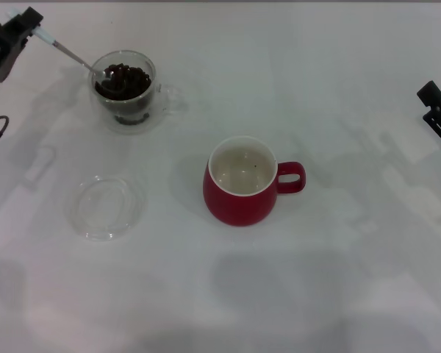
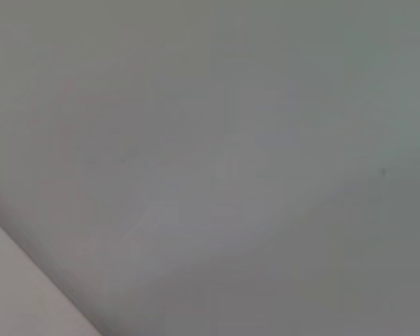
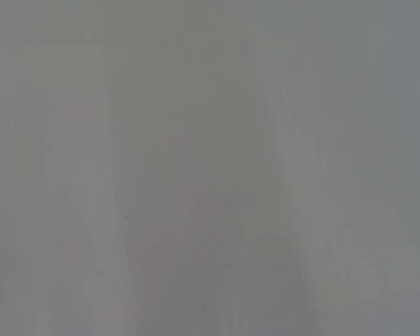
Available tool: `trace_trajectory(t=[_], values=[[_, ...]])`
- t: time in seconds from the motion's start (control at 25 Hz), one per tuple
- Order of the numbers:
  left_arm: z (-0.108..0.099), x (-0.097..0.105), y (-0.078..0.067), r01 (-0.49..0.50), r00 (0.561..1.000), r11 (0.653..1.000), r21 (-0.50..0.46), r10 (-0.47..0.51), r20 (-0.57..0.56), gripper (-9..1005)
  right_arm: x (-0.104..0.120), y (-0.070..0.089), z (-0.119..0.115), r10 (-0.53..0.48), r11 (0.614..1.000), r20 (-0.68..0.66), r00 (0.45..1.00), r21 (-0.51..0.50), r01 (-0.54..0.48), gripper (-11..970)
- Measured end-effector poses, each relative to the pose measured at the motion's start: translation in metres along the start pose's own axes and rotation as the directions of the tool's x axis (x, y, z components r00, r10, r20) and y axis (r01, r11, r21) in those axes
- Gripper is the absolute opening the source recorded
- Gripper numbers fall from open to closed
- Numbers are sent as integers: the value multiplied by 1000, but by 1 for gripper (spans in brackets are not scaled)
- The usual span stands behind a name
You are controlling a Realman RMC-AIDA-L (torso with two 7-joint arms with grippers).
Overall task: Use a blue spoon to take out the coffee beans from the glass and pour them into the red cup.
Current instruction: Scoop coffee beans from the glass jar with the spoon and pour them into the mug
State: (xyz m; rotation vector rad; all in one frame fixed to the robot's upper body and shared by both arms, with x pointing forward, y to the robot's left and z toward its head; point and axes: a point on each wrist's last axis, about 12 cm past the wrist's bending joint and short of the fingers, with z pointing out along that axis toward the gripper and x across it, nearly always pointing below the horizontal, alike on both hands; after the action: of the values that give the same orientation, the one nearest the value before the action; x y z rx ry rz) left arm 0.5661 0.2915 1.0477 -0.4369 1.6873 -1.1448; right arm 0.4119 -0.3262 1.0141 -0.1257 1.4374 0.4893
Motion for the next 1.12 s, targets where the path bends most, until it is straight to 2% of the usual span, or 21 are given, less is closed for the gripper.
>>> trace_trajectory(t=[0.24, 0.48, 0.68, 0.88, 1.12], values=[[-6, -3, -3, 37, 999, 998, 46, -37, -3, 131, 0, 1, 1, 4, 1000, 4, 1000, -3, -4, 849], [-8, 2, -7, 69, 997, 994, 81, -66, -44, 132, 1, 2, 4, 5, 1000, 3, 1000, -4, -5, 849], [3, 23, -17, 105, 986, 988, 117, -88, -139, 131, 3, 3, 7, 9, 1000, -6, 1000, -6, -9, 849], [21, 48, -35, 130, 961, 976, 177, -80, -265, 132, 5, 4, 10, 13, 1000, -22, 1000, -3, -14, 850], [27, 58, -46, 104, 943, 967, 230, -23, -331, 132, 7, 3, 7, 16, 1000, -36, 999, 7, -15, 850]])
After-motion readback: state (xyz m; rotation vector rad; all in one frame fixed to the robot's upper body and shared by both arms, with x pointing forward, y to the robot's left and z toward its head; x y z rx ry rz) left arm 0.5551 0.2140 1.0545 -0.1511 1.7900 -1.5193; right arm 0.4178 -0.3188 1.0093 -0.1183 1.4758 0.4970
